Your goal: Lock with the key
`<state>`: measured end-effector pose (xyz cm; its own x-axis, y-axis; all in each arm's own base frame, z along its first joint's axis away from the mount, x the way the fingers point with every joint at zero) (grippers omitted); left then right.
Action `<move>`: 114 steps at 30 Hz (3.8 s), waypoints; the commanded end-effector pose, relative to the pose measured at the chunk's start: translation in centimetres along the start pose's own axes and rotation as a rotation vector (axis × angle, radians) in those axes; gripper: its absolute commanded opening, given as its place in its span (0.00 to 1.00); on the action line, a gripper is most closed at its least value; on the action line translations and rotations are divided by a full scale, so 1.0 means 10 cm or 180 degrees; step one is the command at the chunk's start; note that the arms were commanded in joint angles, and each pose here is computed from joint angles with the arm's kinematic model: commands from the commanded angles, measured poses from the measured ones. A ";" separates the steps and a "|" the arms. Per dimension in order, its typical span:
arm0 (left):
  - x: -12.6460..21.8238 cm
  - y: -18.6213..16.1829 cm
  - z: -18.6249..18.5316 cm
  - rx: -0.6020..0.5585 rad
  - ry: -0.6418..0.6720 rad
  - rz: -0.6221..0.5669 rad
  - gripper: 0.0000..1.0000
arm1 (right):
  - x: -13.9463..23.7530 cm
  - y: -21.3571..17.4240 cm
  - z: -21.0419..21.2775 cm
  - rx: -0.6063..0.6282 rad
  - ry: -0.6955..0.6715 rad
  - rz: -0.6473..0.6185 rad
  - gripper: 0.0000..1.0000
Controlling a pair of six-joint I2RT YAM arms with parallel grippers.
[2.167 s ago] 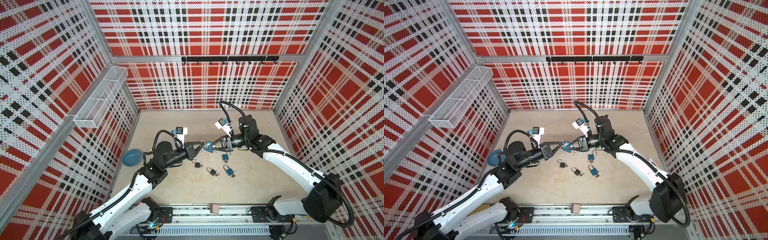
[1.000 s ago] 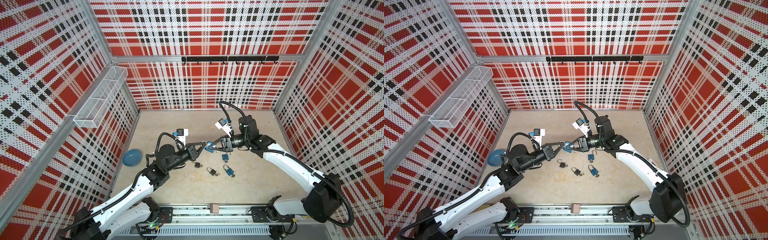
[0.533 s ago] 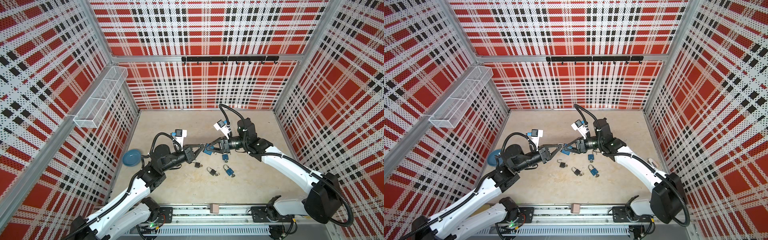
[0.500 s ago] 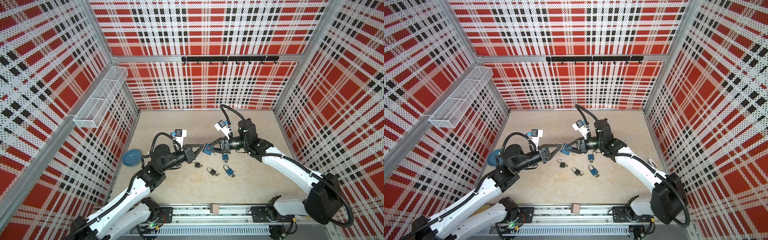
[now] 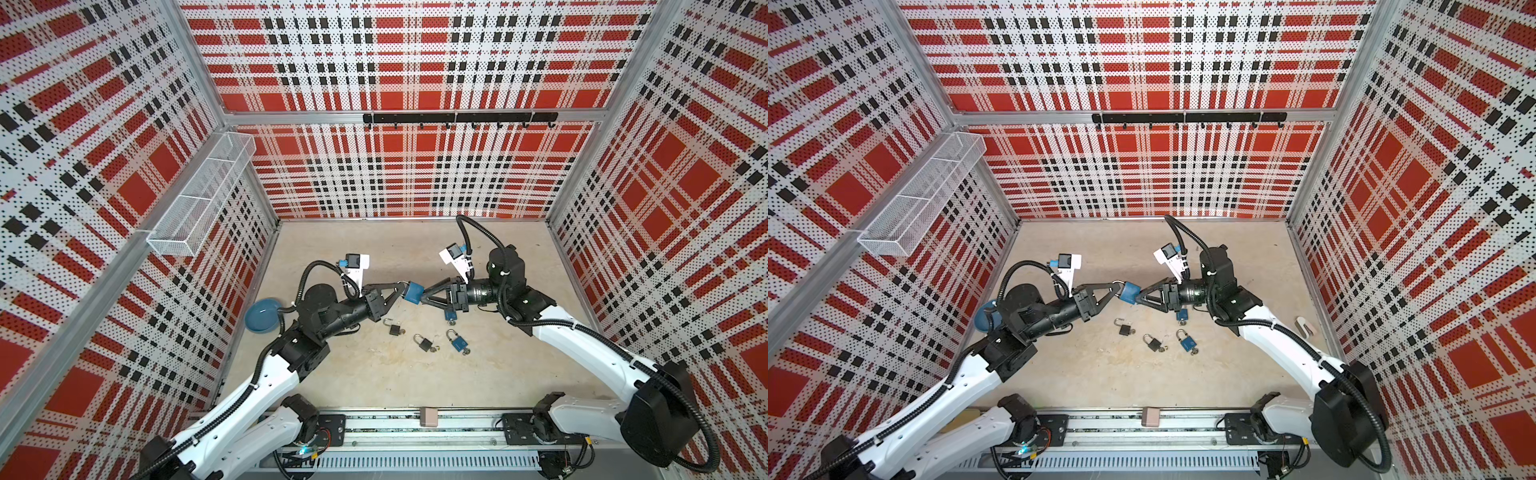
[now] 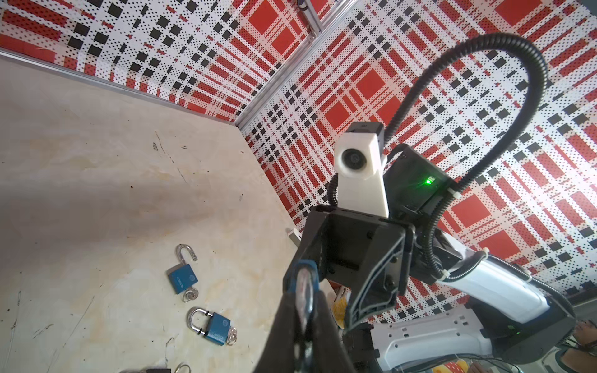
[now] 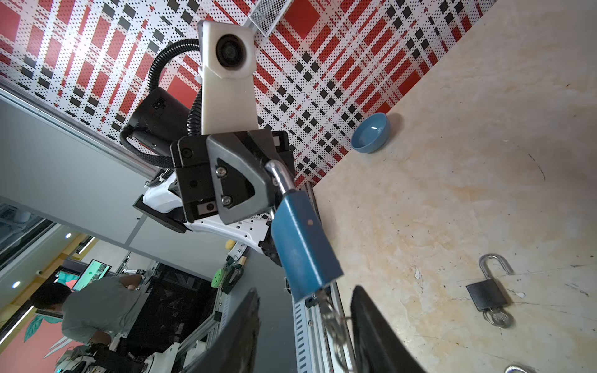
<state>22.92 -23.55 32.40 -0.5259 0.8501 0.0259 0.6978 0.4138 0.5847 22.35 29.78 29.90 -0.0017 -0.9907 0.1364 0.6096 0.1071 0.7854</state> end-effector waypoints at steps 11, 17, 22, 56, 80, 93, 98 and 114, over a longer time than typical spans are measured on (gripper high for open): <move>0.05 0.20 -0.29 -0.0188 -0.0260 -0.0179 0.00 | 0.02 0.07 0.07 0.0146 0.0100 -0.0087 0.18; 0.06 0.21 -0.26 -0.0198 -0.0224 -0.0197 0.00 | 0.02 0.08 0.07 0.0136 0.0098 -0.0080 0.15; 0.06 0.22 -0.24 -0.0197 -0.0200 -0.0202 0.00 | 0.02 0.08 0.07 0.0137 0.0103 -0.0076 0.07; 0.33 0.68 -0.10 -0.0323 0.0096 -0.0601 0.00 | 0.18 -0.01 -0.17 -0.0090 -0.0156 -0.0176 0.00; -0.86 0.17 1.21 -0.0371 0.0799 0.0661 0.00 | 0.80 0.03 -1.26 -0.0559 -0.1654 -0.0499 0.00; -1.62 0.01 2.17 -0.0077 0.0935 0.1217 0.00 | 0.81 0.05 -1.40 -0.0578 -0.1817 -0.0419 0.00; -1.68 -0.08 2.41 -0.0063 0.1121 0.1398 0.00 | 0.79 0.07 -1.42 -0.0605 -0.1789 -0.0432 0.00; -1.72 -0.25 2.72 -0.0127 0.1469 0.1654 0.00 | 0.71 0.03 -1.63 -0.0652 -0.1837 -0.0312 0.00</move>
<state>42.54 -29.81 7.77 -0.2736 0.7025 0.6571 0.9177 -0.0141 0.3971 34.49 20.99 20.01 -0.4390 -0.7791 0.4474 0.7662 -0.0646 0.6393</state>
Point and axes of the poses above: each gripper's point midway between its finger pads, its own x axis back along the fingers, its own z axis along the line the jaws close on, y = z × x, the point moved 1 cm from there along x, back along the fingers, and after that the axes turned 8 degrees about x, right-handed, at the moved point
